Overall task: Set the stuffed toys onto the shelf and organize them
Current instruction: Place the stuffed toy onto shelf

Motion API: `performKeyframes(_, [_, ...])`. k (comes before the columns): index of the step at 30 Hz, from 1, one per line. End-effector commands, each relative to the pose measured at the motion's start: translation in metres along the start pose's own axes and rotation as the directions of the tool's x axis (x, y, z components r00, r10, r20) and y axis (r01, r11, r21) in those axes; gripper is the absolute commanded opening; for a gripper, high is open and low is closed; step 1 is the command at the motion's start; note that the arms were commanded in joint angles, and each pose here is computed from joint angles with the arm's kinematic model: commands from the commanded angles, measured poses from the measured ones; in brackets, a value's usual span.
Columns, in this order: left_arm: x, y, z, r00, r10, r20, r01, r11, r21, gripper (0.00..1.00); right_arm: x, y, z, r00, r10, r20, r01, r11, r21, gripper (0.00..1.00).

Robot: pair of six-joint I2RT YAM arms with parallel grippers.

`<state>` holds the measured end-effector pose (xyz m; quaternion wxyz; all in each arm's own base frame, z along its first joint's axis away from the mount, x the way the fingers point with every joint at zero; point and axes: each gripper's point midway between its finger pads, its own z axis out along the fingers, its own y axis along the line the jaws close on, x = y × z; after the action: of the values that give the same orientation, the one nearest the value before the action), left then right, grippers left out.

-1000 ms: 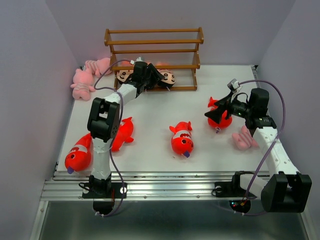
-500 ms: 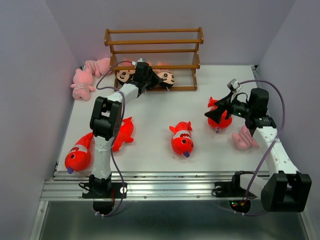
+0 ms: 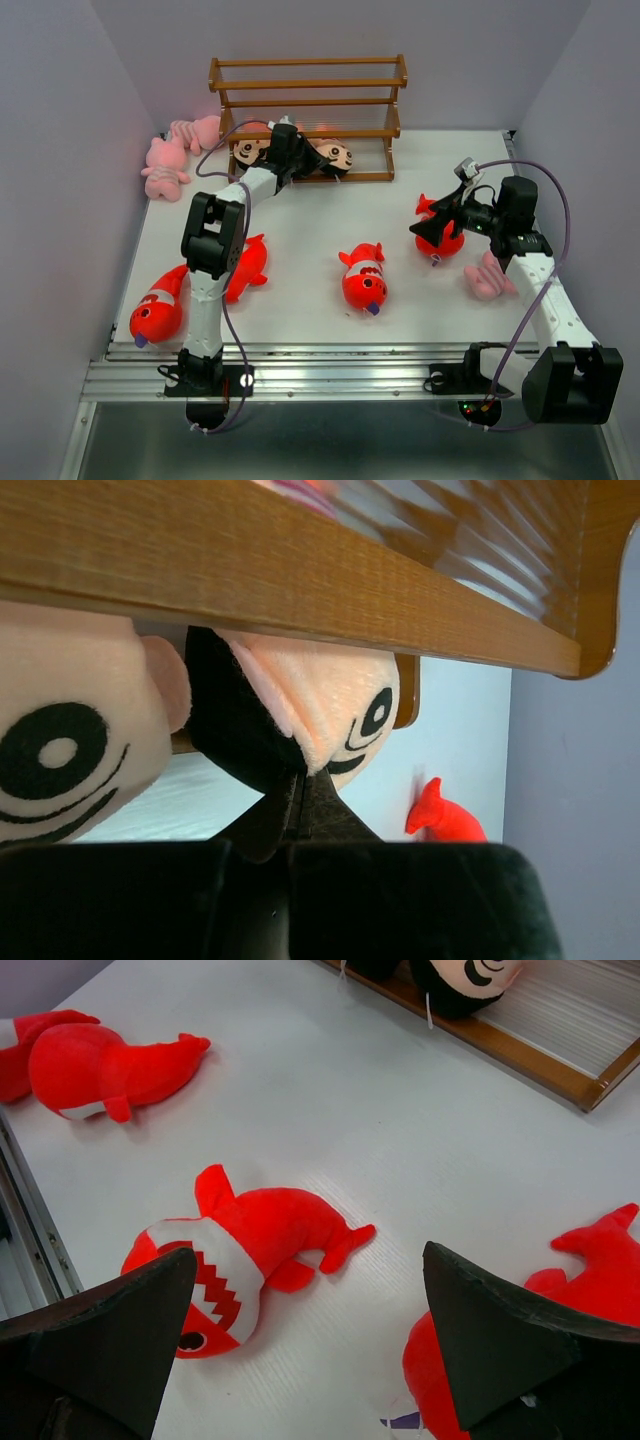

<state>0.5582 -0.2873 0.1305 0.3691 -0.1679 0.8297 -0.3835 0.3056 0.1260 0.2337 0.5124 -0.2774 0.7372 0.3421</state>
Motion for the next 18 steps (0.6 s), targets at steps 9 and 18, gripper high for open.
performKeyframes(9, [-0.005,-0.045,-0.004,0.992,0.118,-0.036,-0.11,0.977,0.182,0.0,-0.004,-0.002,-0.001,0.999,-0.033,0.016,0.033,0.999,0.005,1.0])
performKeyframes(18, [-0.01,-0.03,-0.003,0.996,0.083,-0.031,-0.078,0.987,0.139,0.0,-0.003,-0.003,-0.001,0.999,-0.033,0.014,0.033,0.999,0.008,1.0])
